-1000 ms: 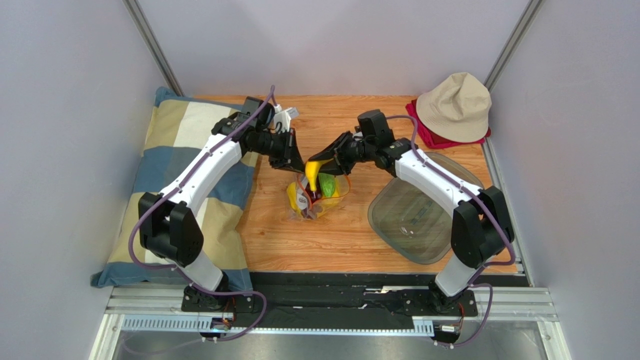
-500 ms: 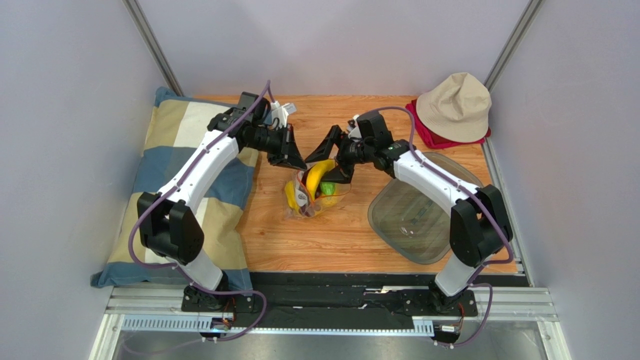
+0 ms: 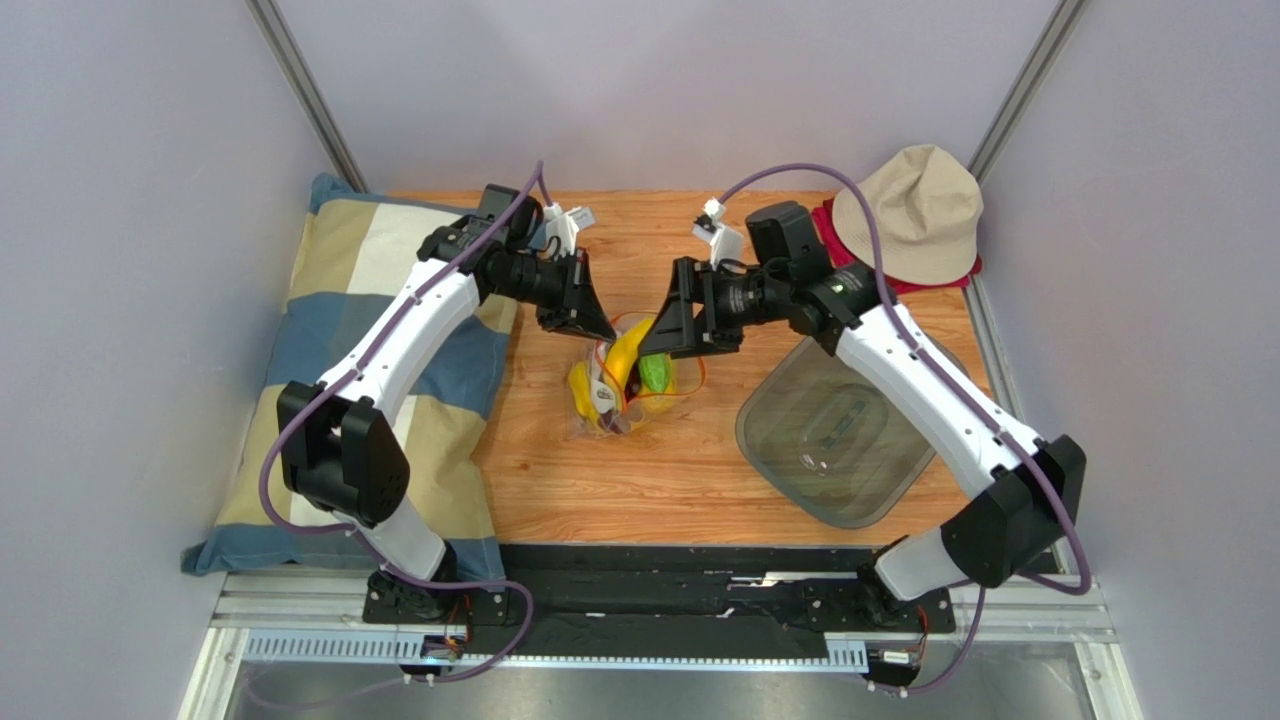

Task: Place the food in the zip-top bag and seal the zipper
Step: Adjust the zipper food storage bag at the center of the board.

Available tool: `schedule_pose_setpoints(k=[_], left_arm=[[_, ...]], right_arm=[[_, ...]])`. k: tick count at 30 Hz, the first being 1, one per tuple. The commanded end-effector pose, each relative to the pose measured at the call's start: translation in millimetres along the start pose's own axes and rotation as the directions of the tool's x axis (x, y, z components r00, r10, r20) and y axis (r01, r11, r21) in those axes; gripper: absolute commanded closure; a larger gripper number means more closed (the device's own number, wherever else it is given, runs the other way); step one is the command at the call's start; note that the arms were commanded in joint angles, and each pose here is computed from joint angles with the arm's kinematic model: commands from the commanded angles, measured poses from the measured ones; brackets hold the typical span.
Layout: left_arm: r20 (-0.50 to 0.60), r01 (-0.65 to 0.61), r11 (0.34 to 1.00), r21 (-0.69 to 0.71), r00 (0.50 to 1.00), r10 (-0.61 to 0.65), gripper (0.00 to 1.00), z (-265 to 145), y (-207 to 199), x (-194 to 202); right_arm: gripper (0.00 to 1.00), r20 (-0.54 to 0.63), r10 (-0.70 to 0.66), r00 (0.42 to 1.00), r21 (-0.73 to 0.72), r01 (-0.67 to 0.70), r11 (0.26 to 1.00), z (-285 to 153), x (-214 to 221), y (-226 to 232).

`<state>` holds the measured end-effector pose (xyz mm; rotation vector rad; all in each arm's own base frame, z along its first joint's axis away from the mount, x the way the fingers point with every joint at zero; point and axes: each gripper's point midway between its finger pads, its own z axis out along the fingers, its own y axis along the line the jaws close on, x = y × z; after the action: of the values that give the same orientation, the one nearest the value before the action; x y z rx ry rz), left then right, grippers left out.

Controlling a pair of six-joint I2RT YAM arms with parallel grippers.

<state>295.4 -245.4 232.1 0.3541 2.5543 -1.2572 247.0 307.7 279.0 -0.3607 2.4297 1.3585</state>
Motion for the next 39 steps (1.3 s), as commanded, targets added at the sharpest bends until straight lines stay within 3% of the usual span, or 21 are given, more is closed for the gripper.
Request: schedule_pose_setpoints(k=[1, 8, 16, 17, 18, 19, 20, 23, 25, 28, 31, 35, 39], left_arm=[[0.052, -0.065, 0.998, 0.028, 0.997, 0.063, 1.00, -8.2, -12.3, -15.2], [0.071, -0.091, 0.996, -0.005, 0.993, 0.092, 1.00, -11.2, -9.7, -18.7], [0.068, -0.096, 0.994, -0.050, 0.993, 0.100, 1.00, -12.1, -1.8, -15.5], [0.067, -0.094, 0.994, -0.055, 0.993, 0.098, 1.00, -12.1, -0.7, -14.7], [0.066, -0.093, 0.994, -0.065, 0.993, 0.098, 1.00, -11.9, 1.6, -13.9], [0.068, -0.100, 0.992, -0.075, 0.992, 0.105, 1.00, -12.2, 2.4, -13.0], [0.072, -0.110, 0.990, -0.092, 0.991, 0.117, 1.00, -13.5, 2.8, -14.2], [0.052, -0.221, 0.958, -0.183, 0.971, 0.233, 1.00, -27.0, -1.7, -18.1], [0.054, -0.369, 0.903, -0.218, 0.920, 0.389, 1.00, -42.9, -23.7, -32.3], [0.007, -0.478, 0.837, -0.268, 0.867, 0.498, 1.00, -61.6, -33.5, -35.7], [-0.057, -0.521, 0.819, -0.242, 0.850, 0.524, 1.00, -58.7, -28.2, -25.0], [-0.085, -0.559, 0.823, -0.105, 0.829, 0.553, 1.00, -33.1, -22.3, -10.6], [-0.069, -0.495, 0.869, -0.015, 0.868, 0.493, 0.96, -11.1, -21.5, -5.8]], right_arm=[[0.26, 0.102, -0.245, 0.964, 0.185, 0.223, 0.957, -42.8, -11.2, -17.4], [0.27, 0.023, -0.260, 0.965, 0.421, 0.226, 0.878, -29.0, 0.9, -105.5], [0.34, 0.003, -0.208, 0.978, 0.290, 0.198, 0.936, 1.4, 4.5, -101.8], [0.39, 0.002, -0.205, 0.979, 0.274, 0.197, 0.941, 4.3, 4.9, -100.8], [0.56, -0.010, -0.185, 0.983, 0.250, 0.181, 0.951, 9.3, 8.4, -100.7], [0.83, -0.026, -0.157, 0.987, 0.220, 0.159, 0.962, 14.2, 10.0, -98.4], [1.00, -0.041, -0.149, 0.988, 0.183, 0.154, 0.971, 15.0, 11.9, -91.6], [1.00, 0.015, -0.134, 0.991, 0.017, 0.134, 0.991, 3.9, 0.7, -40.9], [1.00, 0.101, -0.068, 0.993, -0.075, 0.076, 0.994, -16.6, -7.2, 1.7], [1.00, 0.220, -0.072, 0.973, -0.156, 0.108, 0.982, -29.7, -20.7, 42.0], [1.00, 0.196, -0.036, 0.980, -0.135, 0.063, 0.989, -18.4, -12.5, 36.7], [1.00, 0.201, 0.075, 0.977, -0.083, -0.059, 0.995, 12.8, -5.5, 6.6], [1.00, 0.258, 0.119, 0.959, -0.059, -0.108, 0.992, 32.7, -8.4, -1.1]])
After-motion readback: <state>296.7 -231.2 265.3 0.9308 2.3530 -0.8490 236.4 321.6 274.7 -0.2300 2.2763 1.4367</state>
